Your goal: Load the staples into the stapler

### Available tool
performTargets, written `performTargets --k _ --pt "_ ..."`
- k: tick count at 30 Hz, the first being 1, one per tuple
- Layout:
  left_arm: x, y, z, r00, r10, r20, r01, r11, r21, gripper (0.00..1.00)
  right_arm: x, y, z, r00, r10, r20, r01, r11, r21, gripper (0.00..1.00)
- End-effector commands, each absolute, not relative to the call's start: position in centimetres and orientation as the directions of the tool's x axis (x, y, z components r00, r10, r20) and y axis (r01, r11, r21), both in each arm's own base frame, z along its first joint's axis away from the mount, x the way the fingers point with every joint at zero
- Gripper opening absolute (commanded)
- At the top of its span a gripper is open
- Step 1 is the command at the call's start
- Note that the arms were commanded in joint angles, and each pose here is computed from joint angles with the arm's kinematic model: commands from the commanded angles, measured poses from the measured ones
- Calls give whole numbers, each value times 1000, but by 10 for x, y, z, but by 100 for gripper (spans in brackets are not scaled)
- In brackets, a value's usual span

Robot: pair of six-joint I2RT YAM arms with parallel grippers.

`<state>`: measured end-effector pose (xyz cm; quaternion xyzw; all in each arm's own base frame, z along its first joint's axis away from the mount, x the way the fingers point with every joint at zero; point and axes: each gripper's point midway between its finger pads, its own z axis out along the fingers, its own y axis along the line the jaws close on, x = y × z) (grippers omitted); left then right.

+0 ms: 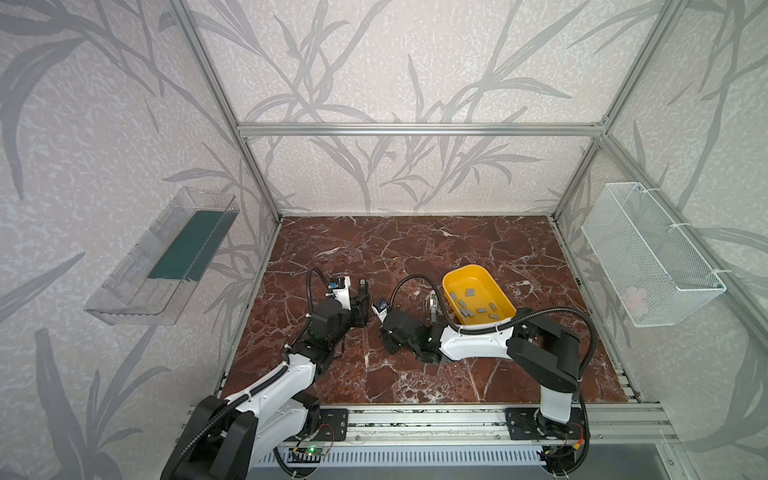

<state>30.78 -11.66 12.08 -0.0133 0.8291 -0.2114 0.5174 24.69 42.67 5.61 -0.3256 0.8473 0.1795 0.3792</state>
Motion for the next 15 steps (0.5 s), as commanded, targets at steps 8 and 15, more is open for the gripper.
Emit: performTargets --k 8,15 --pt "306 -116 117 -468 -260 -845 194 902 -385 43 235 405 -3 -518 -385 -764 -652 756 60 32" --pt "307 -118 114 -479 -257 -839 199 899 -389 43 220 380 -60 -581 -338 -740 -612 782 123 32"
